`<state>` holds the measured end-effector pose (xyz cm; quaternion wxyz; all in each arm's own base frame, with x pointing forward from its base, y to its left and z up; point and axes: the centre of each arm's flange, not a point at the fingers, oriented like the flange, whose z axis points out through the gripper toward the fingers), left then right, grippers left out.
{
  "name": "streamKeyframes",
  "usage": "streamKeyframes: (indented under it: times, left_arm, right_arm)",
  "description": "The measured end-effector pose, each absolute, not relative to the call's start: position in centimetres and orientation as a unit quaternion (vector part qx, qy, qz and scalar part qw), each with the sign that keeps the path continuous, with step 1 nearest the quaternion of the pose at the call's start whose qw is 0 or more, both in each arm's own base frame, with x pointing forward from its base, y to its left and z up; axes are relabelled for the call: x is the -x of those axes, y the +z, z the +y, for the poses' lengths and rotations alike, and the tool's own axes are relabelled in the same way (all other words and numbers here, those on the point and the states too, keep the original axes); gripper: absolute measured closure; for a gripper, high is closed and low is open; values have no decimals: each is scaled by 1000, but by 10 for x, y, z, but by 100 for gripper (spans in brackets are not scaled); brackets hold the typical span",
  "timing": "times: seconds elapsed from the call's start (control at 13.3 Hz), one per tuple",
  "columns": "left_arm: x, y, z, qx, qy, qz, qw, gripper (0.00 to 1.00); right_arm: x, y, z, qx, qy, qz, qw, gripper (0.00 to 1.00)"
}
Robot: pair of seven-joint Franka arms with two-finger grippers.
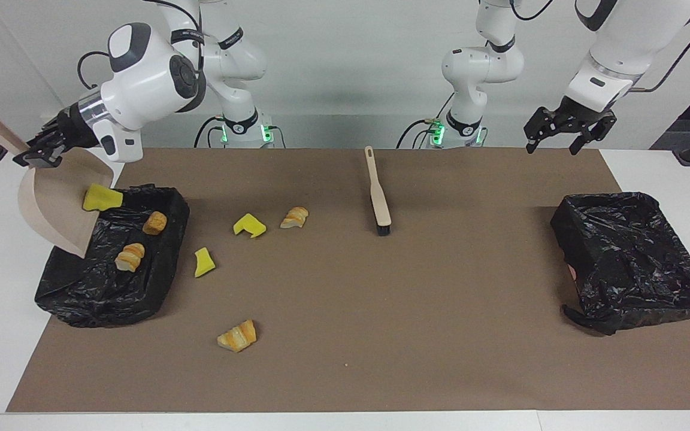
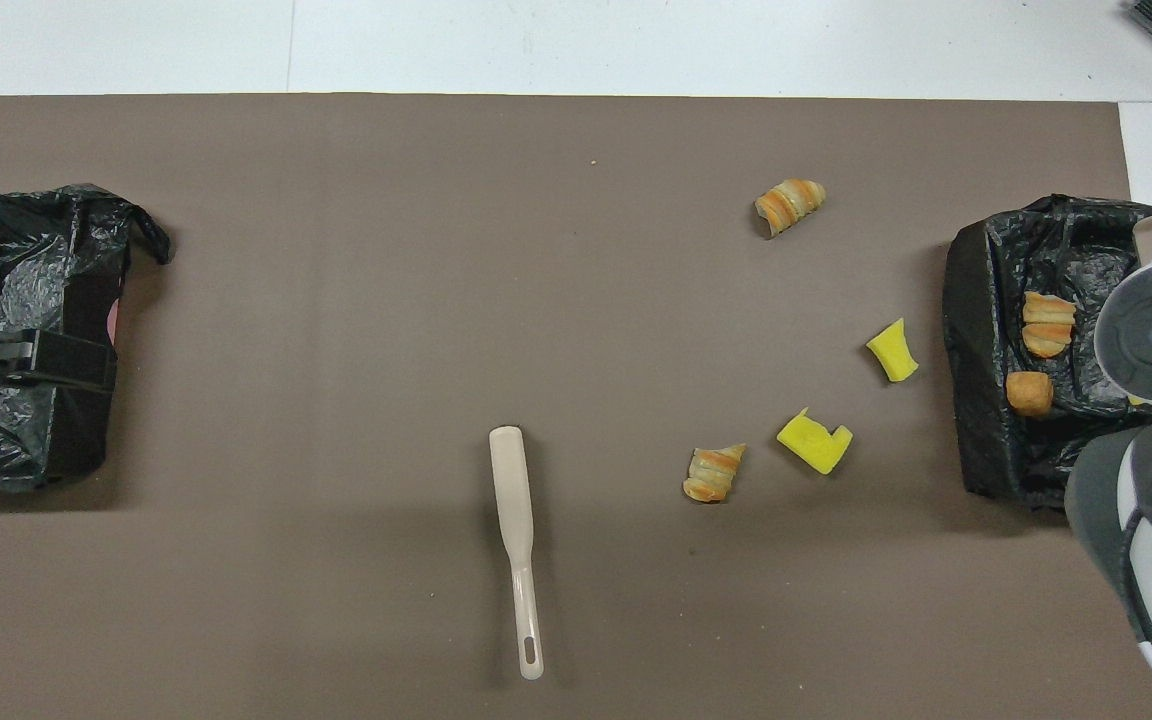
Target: Sweep and dump trash in bin
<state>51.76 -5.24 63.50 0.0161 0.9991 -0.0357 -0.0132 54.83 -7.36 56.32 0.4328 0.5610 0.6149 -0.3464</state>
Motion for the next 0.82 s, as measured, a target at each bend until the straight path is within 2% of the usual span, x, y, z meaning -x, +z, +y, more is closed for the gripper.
streamKeyframes:
  times: [0.22,0.3,0.67,0.82]
  left_arm:
    - [-518,635,-52,-999,-13,-36,16,0]
    - [-518,635,-52,-999,-13,-36,16,0]
    - [-518,635,-52,-999,-13,-36,16,0]
    - [-518,635,-52,-999,-13,-36,16,0]
  right_arm:
    - [-554,518,-82,-573,-343,615,418,68]
    - [-556,515,-82,-573,-345,614,420,68]
    - [-549,580,-78,-567,-353,582,465,68]
    - [-546,584,-78,-570,-351,581,463,68]
